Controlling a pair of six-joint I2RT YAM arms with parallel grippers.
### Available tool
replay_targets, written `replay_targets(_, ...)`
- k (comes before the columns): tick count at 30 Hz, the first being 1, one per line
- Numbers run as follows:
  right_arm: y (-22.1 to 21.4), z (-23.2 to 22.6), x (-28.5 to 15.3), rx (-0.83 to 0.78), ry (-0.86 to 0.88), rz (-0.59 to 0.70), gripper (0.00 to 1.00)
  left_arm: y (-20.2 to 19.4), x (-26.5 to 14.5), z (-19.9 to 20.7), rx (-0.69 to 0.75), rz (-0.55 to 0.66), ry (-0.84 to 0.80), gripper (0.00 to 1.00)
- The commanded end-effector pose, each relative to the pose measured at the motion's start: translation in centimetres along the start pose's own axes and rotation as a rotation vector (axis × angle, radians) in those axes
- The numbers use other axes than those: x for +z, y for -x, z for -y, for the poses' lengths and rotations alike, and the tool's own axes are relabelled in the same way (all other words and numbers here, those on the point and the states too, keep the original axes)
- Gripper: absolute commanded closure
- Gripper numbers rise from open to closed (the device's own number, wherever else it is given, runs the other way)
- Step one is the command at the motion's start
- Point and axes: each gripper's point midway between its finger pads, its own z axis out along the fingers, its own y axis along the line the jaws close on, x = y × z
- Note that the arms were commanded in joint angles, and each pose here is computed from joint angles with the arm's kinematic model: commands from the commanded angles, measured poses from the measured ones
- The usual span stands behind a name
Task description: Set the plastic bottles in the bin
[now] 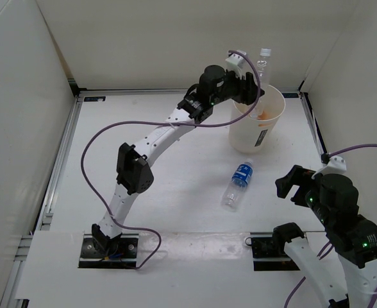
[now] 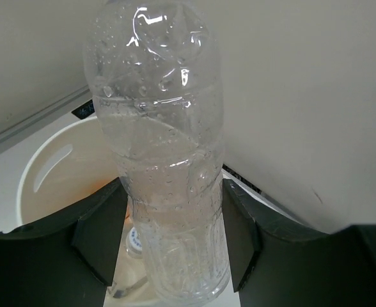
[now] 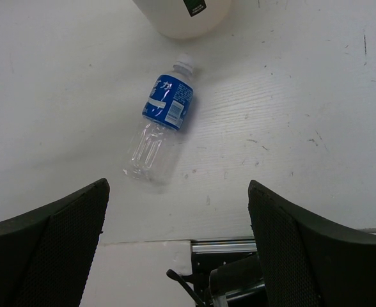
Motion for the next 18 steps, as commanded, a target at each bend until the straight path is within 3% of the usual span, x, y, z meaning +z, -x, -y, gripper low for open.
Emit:
replay_targets(1, 1.0, -0.7, -0.1, -0.006, 0.039, 0.046, 0.10, 7.6, -0.9, 2.9, 0.067, 0.196, -0.044, 0.54)
replay_targets(6, 0.9, -0.7, -0.1, -0.009, 0.041, 0.044, 0.10, 6.1, 0.5, 2.2, 0.048, 0.182, -0.026, 0.37)
replay_targets(9, 0.9, -0.7, -0.1, -0.008, 0.040, 0.045, 0.10, 3.6, 1.1, 1.1, 0.029, 0.130, -0.010, 0.20)
replay_targets(11, 1.0, -0.7, -0.1, -0.008, 0.040, 0.045, 0.10, 3.9, 0.8, 1.4, 0.030, 0.130, -0.012, 0.00)
replay_targets(18, 0.9, -0.6, 0.0, -0.005, 0.035, 0.043, 0.10, 3.2, -0.8, 0.3, 0.103, 0.066, 0.060, 0.00)
